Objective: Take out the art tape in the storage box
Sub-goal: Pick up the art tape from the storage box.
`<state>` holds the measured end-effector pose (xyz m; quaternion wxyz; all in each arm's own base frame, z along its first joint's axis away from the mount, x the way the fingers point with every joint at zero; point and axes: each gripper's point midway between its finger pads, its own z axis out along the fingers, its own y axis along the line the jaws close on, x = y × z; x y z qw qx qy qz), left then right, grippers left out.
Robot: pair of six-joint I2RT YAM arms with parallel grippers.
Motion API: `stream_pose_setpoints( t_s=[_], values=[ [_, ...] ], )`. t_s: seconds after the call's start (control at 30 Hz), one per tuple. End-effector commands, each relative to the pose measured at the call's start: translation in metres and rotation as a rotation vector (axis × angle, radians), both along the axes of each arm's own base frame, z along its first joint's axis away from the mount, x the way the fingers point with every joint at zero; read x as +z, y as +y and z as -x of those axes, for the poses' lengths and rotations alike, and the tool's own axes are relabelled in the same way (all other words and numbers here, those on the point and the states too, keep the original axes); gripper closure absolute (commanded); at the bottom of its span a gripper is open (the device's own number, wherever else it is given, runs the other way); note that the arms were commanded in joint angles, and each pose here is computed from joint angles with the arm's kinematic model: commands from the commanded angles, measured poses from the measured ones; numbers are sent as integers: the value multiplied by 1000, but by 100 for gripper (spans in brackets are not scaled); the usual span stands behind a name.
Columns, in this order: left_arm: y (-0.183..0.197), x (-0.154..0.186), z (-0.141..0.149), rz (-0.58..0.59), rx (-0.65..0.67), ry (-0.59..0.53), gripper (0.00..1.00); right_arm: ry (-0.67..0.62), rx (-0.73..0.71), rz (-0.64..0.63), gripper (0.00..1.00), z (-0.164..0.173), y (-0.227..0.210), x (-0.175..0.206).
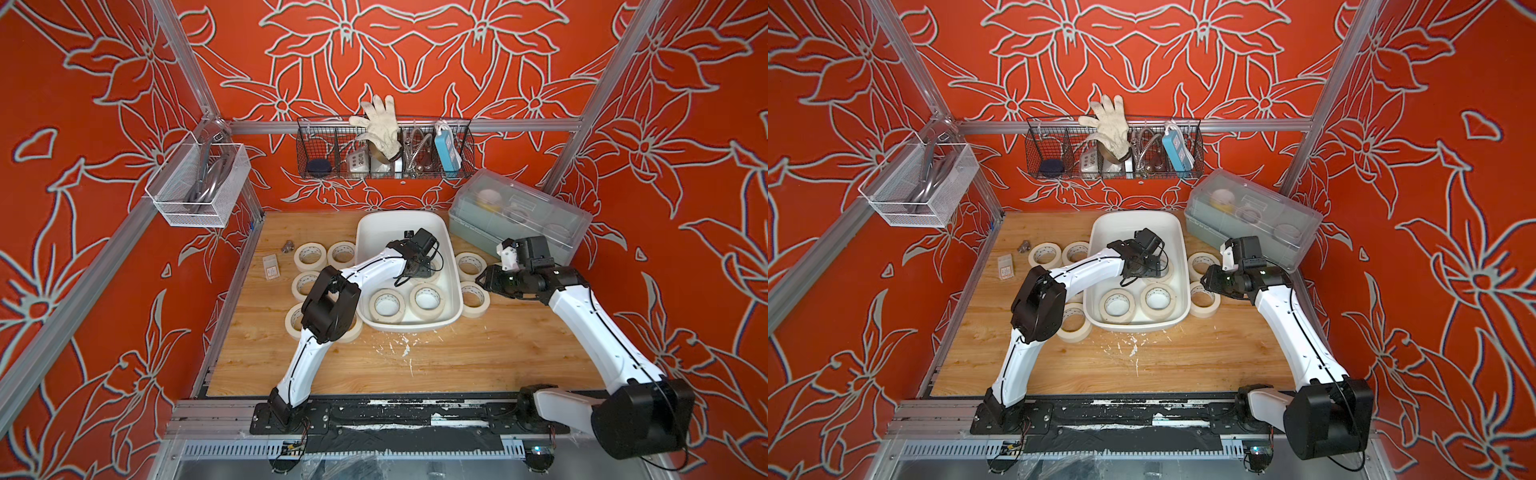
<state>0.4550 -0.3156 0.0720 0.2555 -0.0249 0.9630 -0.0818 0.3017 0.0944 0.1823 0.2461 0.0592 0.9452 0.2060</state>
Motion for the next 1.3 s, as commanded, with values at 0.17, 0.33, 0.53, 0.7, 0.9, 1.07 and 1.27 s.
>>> stream_pose_setpoints(
  t_s=[0.17,0.33,0.53,0.7,0.9,1.07,1.27],
  values=[
    [3,-22,-3,2,17,48,30,6,3,-28,52,-2,4,-7],
    [4,-29,-6,-5,12,57,46,19,9,-35,53,-3,6,-10],
    [8,-32,-8,-1,25,62,56,9,8,-53,53,-5,9,-6],
    [13,-24,-10,-19,20,39,67,-1,10,-56,54,-6,10,-2],
    [18,5,-7,-11,4,-23,82,-8,7,-61,54,-8,11,1],
    [28,34,0,-6,2,-68,85,-19,11,-63,54,-9,13,7],
    [42,69,15,-11,-10,-131,88,-35,12,-60,54,-11,15,15]
  ],
)
